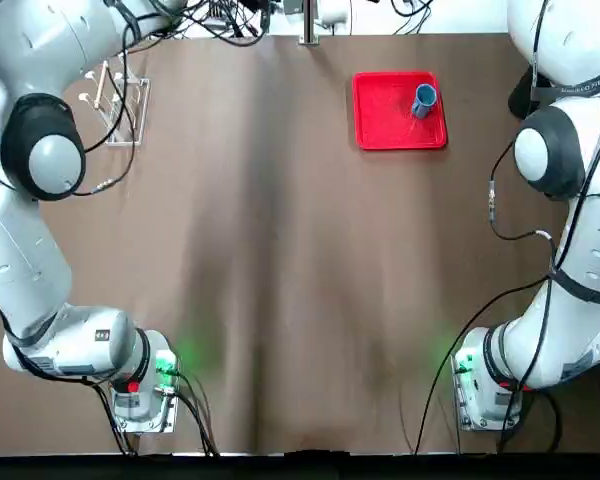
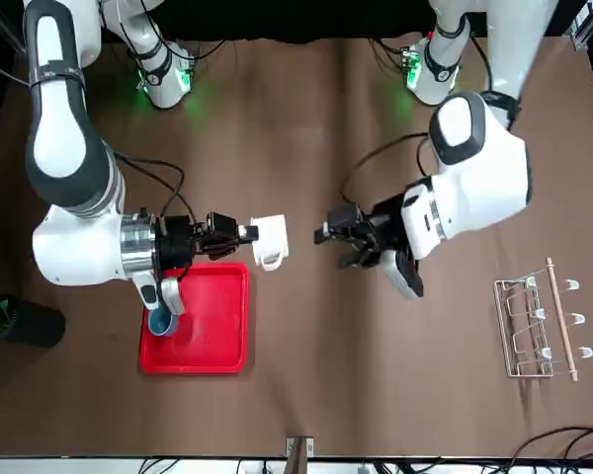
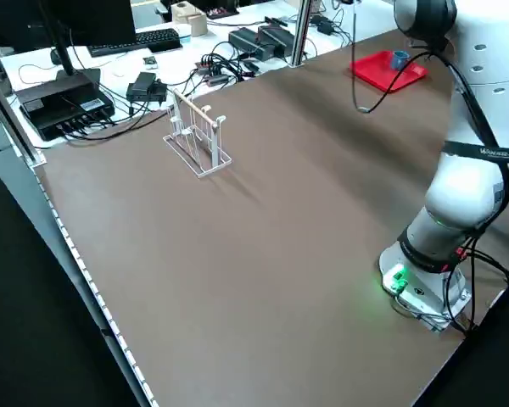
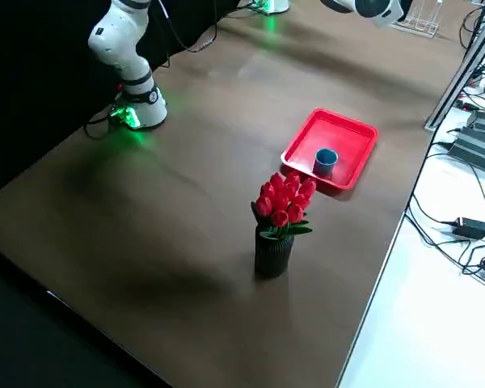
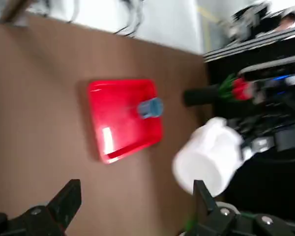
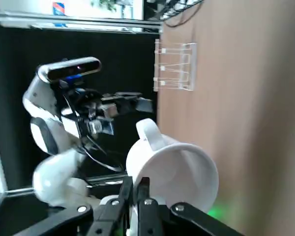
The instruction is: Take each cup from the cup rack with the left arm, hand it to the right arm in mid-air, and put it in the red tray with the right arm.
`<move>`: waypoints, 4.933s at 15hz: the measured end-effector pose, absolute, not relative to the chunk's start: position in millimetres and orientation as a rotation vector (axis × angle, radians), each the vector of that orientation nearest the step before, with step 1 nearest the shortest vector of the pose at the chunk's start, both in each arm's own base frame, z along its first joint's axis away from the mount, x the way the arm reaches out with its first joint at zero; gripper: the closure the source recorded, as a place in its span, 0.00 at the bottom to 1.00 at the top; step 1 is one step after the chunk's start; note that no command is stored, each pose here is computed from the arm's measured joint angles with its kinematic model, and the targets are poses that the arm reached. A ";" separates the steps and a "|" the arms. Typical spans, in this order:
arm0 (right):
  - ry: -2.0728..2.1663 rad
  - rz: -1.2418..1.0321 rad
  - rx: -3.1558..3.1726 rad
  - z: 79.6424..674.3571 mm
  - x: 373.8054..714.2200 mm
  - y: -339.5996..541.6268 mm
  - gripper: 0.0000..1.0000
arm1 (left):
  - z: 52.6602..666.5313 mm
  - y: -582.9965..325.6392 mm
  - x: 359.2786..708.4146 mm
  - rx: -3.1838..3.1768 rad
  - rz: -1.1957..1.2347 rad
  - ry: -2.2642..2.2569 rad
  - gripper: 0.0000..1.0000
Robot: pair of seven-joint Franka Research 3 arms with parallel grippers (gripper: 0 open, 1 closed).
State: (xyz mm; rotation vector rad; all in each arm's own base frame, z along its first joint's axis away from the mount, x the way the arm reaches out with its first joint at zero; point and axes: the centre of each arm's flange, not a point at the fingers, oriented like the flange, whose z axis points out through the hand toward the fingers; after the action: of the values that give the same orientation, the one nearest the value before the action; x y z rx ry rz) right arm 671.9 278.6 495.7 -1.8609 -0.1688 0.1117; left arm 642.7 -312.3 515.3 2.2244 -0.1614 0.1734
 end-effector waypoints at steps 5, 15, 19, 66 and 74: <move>-0.357 0.034 -2.049 466.8 678.2 252.5 0.93 | 495.0 -216.4 661.6 2.535 0.117 -0.267 0.00; -0.804 -0.066 -2.238 381.0 703.4 166.2 0.93 | 559.4 -67.4 659.6 3.033 0.259 -0.280 0.00; -1.156 -0.144 -2.334 375.7 710.3 153.2 0.93 | 573.8 -36.1 643.8 3.090 0.168 -0.137 0.00; -1.461 0.169 -2.766 325.7 708.6 210.4 0.00 | 609.2 -62.2 585.3 3.089 0.128 -0.054 0.00; -1.106 0.027 -2.919 436.0 727.6 115.4 0.00 | 609.2 -59.4 585.6 3.089 0.128 -0.046 0.00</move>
State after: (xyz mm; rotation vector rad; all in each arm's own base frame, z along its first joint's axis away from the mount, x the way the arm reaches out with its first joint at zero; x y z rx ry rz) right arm 727.6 115.4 436.0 -2.9189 -1.1063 0.0273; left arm 585.6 -59.4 609.2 3.0891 -0.0462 0.1283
